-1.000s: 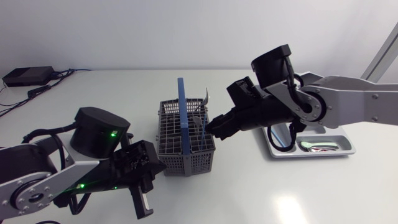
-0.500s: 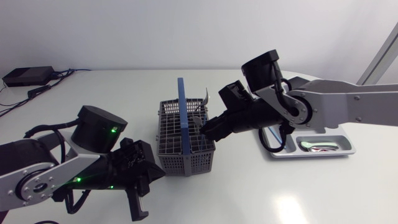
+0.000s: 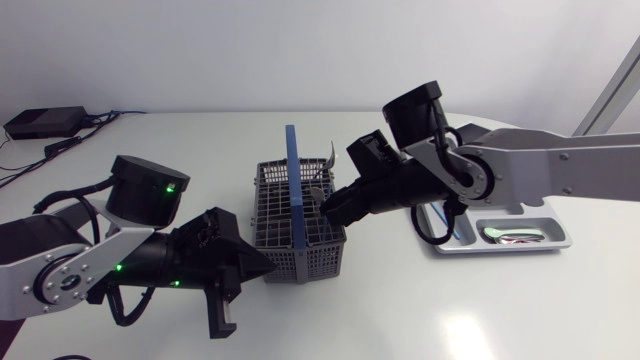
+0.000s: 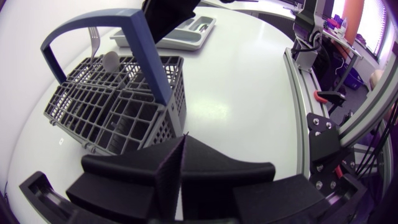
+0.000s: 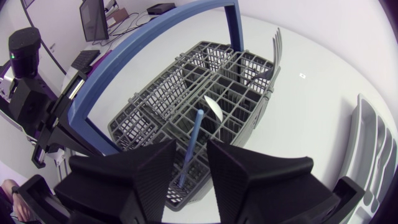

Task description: Unload the cutlery basket into the drawer organizer.

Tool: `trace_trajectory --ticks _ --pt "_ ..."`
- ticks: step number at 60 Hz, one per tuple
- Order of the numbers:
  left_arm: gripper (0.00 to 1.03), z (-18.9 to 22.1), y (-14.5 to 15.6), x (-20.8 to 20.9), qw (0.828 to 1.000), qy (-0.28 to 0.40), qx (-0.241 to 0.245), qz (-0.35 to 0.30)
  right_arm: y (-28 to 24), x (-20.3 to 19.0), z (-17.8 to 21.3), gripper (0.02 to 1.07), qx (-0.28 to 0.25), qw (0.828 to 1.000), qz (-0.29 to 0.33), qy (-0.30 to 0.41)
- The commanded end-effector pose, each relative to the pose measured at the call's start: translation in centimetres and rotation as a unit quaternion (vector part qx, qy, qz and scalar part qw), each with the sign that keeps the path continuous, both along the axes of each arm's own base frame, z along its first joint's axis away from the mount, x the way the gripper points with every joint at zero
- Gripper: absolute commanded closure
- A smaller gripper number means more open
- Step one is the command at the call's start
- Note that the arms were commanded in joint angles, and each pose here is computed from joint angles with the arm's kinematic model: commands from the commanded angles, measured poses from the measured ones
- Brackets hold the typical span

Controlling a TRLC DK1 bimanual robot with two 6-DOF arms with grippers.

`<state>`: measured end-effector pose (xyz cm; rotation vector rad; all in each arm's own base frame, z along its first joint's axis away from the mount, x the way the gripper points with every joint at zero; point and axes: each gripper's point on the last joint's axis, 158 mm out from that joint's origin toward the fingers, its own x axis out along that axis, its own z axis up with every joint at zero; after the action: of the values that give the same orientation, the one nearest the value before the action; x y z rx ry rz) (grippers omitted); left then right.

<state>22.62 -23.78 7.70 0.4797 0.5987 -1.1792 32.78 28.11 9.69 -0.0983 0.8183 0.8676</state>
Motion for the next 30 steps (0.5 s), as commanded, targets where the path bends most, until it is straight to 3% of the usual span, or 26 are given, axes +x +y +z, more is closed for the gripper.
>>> trace_trajectory --ticks 1,15,30 --pt "0.83 0.45 -0.45 0.48 1.0 -0.007 -0.011 -0.011 0.67 0.54 0.12 0.71 0.006 1.0 -0.006 0.003" --pt "0.83 0.08 -1.03 0.09 0.999 0.007 -0.026 -0.023 0.97 0.4 -0.43 0.92 0.002 1.0 0.0 0.007" --pt "0.83 0.28 -0.87 0.52 0.999 0.011 -0.033 -0.016 1.1 0.23 0.19 0.96 0.006 1.0 0.003 -0.002"
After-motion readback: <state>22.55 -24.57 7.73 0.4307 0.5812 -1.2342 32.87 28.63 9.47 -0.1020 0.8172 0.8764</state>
